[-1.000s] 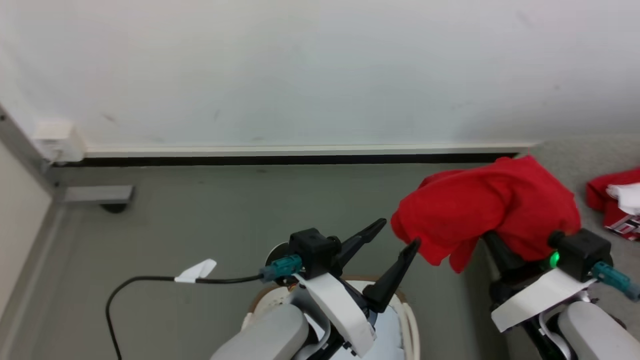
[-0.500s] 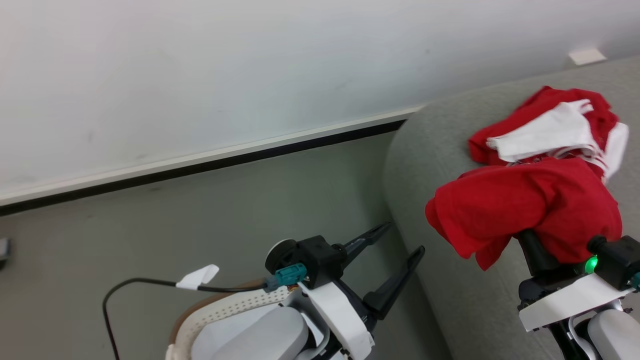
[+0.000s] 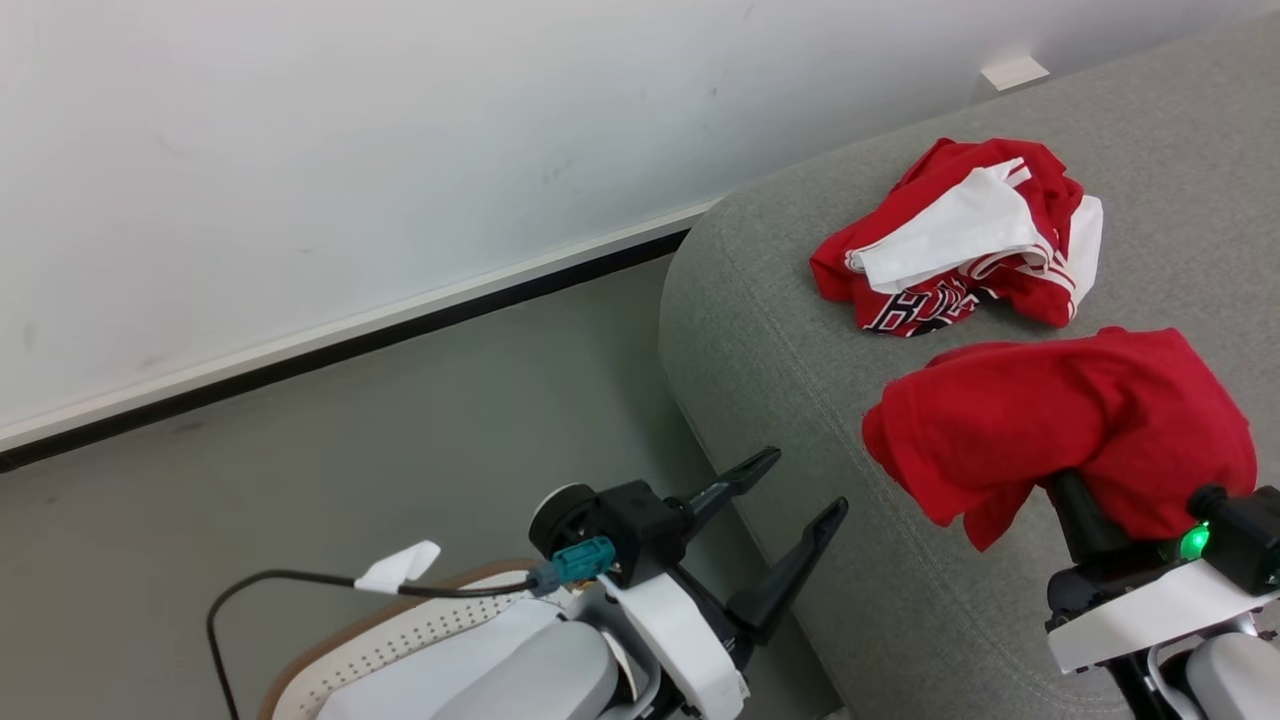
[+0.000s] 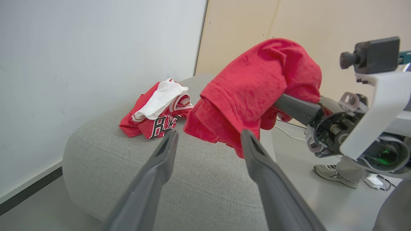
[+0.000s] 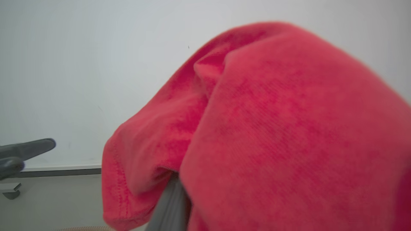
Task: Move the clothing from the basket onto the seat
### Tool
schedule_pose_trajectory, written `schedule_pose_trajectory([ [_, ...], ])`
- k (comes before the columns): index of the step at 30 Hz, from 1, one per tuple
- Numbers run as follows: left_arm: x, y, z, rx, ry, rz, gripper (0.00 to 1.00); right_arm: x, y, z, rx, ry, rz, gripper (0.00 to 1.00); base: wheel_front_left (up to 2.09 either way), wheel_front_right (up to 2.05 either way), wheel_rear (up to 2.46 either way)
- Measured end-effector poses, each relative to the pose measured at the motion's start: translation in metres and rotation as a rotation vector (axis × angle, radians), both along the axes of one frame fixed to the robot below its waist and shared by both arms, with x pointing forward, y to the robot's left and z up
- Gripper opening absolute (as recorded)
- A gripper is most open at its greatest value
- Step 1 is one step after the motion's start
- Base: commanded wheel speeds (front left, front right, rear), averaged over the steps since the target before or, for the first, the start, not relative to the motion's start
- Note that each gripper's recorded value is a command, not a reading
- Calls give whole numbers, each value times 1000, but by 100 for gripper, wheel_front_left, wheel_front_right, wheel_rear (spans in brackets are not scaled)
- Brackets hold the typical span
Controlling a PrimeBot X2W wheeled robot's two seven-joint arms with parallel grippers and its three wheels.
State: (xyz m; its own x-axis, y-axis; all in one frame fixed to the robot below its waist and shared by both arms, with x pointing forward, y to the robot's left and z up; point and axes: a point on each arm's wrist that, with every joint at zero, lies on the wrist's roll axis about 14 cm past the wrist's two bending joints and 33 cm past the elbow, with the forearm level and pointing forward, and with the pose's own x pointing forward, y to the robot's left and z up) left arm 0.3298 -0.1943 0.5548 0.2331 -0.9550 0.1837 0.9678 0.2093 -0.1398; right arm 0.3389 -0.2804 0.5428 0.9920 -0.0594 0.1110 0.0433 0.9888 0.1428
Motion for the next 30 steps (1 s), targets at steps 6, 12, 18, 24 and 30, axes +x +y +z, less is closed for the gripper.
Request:
schedule_pose_trajectory([
  [6, 4, 0, -8, 3, 17, 1, 100, 6, -33, 5, 5, -1, -77, 0, 0, 0, 0],
  [12, 24, 9, -26, 17, 49, 31, 100, 29, -74, 10, -14, 22, -147, 0, 0, 0, 0],
  [18, 55, 21, -49, 35, 85, 74, 100, 60, -107, -3, -8, 120, -183, 0, 0, 0, 0],
  [24, 82, 34, -78, 70, 125, 116, 100, 90, -131, -36, 23, 322, -195, 0, 0, 0, 0],
  [30, 102, 45, -101, 78, 162, 156, 100, 109, -150, -75, 60, 536, -217, 0, 0, 0, 0],
])
